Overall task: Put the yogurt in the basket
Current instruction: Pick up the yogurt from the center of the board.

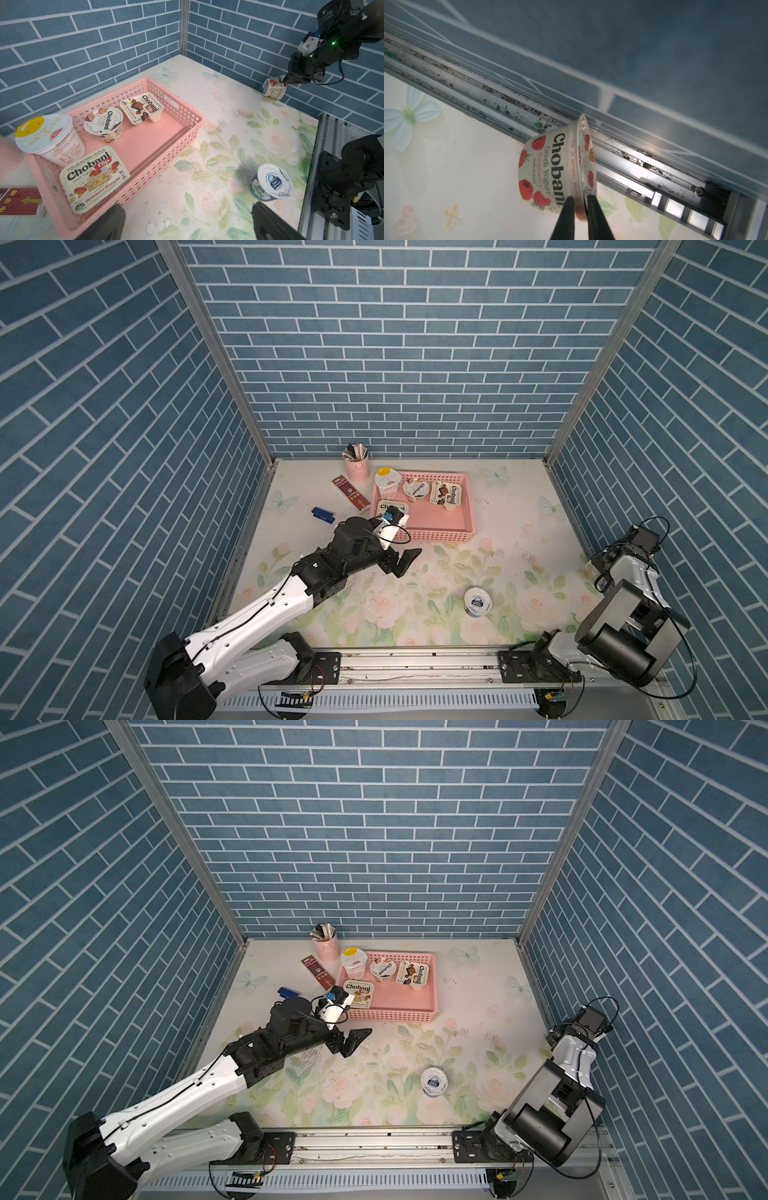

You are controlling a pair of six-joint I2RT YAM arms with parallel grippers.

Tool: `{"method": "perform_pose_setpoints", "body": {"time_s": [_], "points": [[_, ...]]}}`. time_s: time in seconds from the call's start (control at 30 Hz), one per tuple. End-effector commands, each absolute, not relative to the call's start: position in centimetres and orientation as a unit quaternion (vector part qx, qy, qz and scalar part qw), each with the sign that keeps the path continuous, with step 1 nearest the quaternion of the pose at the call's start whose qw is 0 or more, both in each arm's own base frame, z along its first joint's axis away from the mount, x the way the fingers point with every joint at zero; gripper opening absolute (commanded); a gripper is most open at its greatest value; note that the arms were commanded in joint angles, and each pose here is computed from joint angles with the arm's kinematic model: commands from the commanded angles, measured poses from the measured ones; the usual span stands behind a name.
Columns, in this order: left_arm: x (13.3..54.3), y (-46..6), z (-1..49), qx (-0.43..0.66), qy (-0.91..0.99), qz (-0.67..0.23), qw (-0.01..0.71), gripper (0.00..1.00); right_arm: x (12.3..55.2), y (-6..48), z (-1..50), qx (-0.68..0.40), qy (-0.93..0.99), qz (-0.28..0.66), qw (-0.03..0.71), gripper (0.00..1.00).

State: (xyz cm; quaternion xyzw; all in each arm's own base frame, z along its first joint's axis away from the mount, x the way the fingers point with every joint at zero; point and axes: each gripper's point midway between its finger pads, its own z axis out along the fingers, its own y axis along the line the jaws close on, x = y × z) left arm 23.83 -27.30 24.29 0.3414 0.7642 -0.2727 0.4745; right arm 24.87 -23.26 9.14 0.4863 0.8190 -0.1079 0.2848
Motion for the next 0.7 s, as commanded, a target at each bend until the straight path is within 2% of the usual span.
{"method": "perform_pose_setpoints", "body": {"time_s": [0.0,0.17,0.37,0.67], "points": [[23.9,-27.4,25.2,0.338,0.762,-0.272,0.481,1.0,24.3,-23.2,8.0,0.485,0.825,-0.113,0.268,0.15],[24.0,-27.2,25.2,0.337,0.763,-0.269,0.481,1.0,24.5,-23.1,7.8,0.483,0.827,-0.108,0.268,0.11],[24.0,-27.1,25.2,0.335,0.765,-0.265,0.483,1.0,24.8,-22.9,7.7,0.477,0.83,-0.1,0.271,0.0],[23.9,-26.8,25.2,0.333,0.766,-0.263,0.483,1.0,25.3,-22.5,8.0,0.462,0.836,-0.088,0.282,0.0]]}}
